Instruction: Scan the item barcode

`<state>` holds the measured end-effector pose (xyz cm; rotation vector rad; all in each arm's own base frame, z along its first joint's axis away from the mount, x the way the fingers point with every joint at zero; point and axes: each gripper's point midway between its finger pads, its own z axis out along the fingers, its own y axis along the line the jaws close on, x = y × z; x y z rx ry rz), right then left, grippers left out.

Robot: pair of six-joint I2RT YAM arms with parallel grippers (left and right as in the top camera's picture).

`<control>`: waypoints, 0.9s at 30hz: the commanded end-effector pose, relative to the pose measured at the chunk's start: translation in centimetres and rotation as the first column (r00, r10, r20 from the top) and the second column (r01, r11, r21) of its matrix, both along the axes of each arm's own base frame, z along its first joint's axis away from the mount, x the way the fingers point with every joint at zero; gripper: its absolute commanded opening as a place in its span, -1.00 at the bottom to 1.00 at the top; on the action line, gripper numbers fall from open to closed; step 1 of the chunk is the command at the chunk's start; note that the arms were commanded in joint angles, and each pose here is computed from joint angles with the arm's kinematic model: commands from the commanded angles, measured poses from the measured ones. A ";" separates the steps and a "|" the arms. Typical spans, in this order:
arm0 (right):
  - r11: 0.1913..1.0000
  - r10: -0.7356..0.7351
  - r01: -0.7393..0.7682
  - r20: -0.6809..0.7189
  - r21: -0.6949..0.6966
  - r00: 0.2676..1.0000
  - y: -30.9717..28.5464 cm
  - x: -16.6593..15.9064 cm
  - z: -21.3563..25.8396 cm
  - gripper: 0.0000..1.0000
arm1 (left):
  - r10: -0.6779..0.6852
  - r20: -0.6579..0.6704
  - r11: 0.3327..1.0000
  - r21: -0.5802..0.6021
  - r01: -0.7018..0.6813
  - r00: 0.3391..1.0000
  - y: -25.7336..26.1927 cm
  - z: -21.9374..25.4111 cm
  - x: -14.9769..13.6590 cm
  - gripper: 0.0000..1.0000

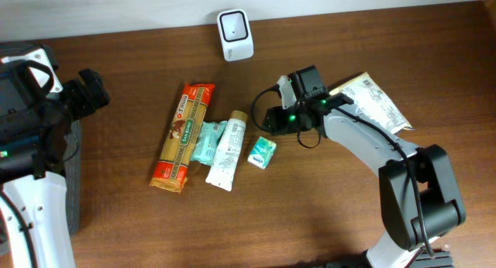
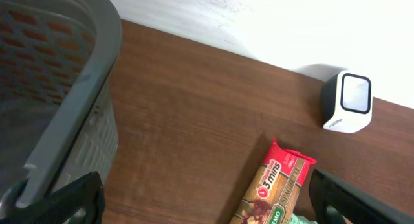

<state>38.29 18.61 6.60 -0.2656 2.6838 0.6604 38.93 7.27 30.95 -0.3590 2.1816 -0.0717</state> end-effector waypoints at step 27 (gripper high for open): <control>0.969 0.076 -0.106 -0.134 -0.226 0.988 0.6 -1.5 -0.6 -0.18 | -0.016 0.010 1.000 0.012 0.016 1.000 -0.1 0.4 0.0 0.98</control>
